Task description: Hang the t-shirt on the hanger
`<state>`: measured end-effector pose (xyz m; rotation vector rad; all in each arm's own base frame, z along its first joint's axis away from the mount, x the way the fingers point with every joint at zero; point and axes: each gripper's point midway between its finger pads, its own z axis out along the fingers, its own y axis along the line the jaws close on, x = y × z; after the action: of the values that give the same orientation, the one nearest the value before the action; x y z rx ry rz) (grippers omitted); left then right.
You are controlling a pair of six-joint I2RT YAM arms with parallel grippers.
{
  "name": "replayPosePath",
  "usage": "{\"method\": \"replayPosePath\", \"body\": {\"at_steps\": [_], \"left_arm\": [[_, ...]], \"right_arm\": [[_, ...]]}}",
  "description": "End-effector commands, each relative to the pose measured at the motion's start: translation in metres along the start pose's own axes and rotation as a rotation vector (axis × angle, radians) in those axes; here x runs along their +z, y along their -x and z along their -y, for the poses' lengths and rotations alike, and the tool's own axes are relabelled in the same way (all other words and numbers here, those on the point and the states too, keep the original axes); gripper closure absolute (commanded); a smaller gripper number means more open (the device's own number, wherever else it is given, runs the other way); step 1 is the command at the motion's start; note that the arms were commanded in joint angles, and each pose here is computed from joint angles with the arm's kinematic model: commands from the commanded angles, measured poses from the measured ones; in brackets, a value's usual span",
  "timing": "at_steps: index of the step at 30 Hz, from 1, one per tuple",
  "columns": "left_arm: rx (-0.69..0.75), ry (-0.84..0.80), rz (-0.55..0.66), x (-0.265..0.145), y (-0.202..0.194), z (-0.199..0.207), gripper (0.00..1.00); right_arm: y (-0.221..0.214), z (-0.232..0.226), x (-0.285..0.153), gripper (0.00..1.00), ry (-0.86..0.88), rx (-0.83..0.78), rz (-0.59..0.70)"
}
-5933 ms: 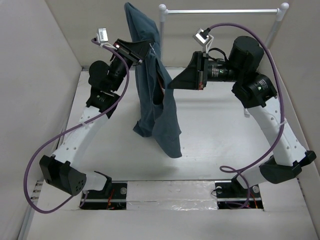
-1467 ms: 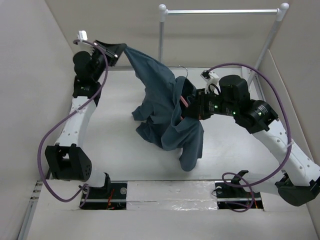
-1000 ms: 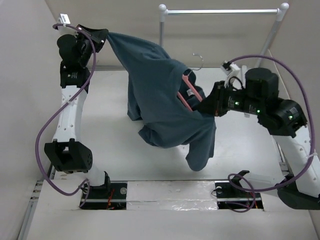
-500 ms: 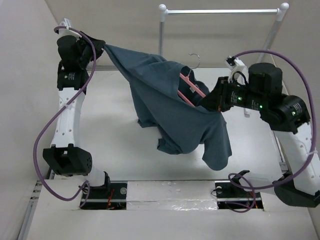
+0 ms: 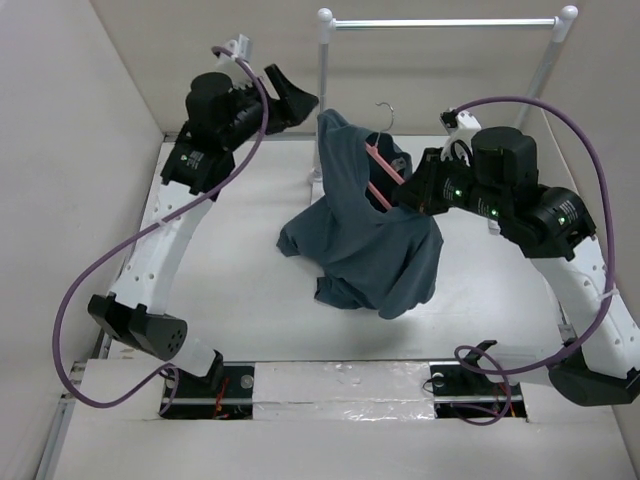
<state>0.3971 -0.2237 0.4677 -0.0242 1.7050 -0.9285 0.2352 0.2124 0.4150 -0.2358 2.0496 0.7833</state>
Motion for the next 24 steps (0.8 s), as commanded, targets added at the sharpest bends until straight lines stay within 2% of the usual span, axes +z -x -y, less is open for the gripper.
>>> {"method": "replayPosePath", "body": {"at_steps": [1,2,3,8,11,16,18,21,22,24], "left_arm": [[-0.124,-0.154,-0.072,-0.005,-0.029,0.031,0.35],[-0.190,-0.243,-0.051,-0.010,-0.022,0.050,0.33],[-0.217,-0.262,-0.050,-0.010,-0.026,0.051,0.32],[-0.301,-0.283,-0.086,-0.007,-0.038,0.050,0.26],[-0.356,-0.318,-0.103,-0.004,-0.044,0.052,0.18],[-0.417,-0.415,-0.154,0.001,-0.053,0.062,0.16],[-0.432,-0.437,-0.158,0.002,-0.052,0.066,0.16],[-0.432,-0.434,-0.152,0.003,-0.051,0.065,0.22],[-0.432,-0.434,-0.152,0.004,-0.050,0.065,0.29],[-0.444,-0.422,-0.157,0.008,-0.054,0.062,0.32]], "right_arm": [[0.046,-0.023,-0.001,1.00,0.057,-0.039,0.194],[0.047,-0.023,0.002,1.00,0.056,-0.040,0.193],[0.047,-0.026,0.002,1.00,0.066,-0.045,0.198],[0.056,-0.030,0.000,1.00,0.087,-0.042,0.246],[0.053,-0.035,0.004,1.00,0.107,-0.046,0.238],[0.047,-0.049,0.014,1.00,0.164,-0.046,0.225],[0.047,-0.050,0.016,1.00,0.157,-0.046,0.228],[0.045,-0.052,0.020,1.00,0.163,-0.047,0.234],[0.046,-0.055,0.020,1.00,0.173,-0.050,0.243],[0.044,-0.055,0.025,1.00,0.164,-0.055,0.244]]}}
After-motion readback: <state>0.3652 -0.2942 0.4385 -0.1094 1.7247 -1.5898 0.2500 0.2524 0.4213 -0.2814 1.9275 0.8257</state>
